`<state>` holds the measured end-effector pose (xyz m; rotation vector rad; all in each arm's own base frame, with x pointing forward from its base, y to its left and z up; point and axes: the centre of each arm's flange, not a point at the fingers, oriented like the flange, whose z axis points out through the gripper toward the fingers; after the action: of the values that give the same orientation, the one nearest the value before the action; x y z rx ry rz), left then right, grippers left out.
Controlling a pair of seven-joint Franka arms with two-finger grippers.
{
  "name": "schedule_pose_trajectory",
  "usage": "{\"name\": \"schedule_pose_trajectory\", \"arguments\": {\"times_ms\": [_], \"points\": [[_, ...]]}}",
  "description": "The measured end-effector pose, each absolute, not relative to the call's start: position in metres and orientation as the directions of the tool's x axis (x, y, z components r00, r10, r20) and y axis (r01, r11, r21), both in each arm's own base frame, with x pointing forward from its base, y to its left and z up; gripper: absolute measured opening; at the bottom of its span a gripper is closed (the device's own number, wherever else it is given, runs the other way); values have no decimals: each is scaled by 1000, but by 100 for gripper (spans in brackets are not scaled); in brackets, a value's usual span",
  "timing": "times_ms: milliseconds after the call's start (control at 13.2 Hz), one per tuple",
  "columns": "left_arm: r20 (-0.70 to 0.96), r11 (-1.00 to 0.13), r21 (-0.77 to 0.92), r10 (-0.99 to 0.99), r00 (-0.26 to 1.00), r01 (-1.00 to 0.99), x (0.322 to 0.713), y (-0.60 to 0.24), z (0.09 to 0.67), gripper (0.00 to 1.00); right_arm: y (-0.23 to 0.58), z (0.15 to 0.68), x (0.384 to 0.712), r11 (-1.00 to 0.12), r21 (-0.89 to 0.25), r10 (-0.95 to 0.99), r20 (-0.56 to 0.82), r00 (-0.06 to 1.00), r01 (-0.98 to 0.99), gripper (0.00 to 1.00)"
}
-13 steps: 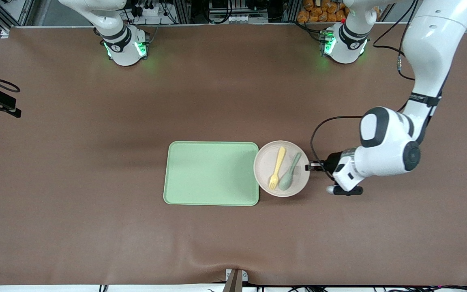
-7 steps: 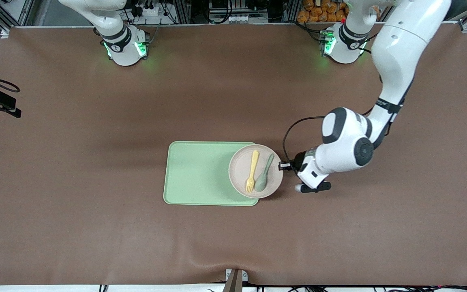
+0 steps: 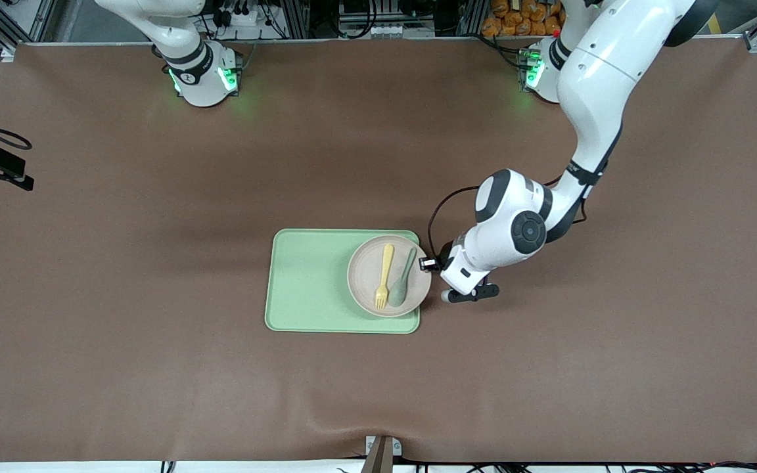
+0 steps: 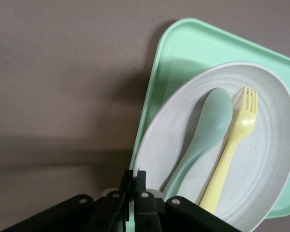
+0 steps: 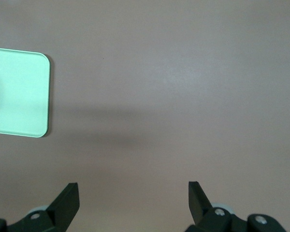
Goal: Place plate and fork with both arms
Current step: 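Slide the plate with the left gripper onto the green tray, then open the left gripper and release the plate on the tray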
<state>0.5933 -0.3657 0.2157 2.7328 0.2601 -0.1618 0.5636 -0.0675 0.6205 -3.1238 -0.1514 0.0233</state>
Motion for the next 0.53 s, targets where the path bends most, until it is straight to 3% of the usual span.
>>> {"name": "schedule_pose_trajectory", "arguments": {"times_ms": [529], "points": [[-140, -909, 339, 205, 969, 242, 586, -394, 198, 5, -68, 620, 564, -995, -15, 97, -14, 995, 96, 100]]}}
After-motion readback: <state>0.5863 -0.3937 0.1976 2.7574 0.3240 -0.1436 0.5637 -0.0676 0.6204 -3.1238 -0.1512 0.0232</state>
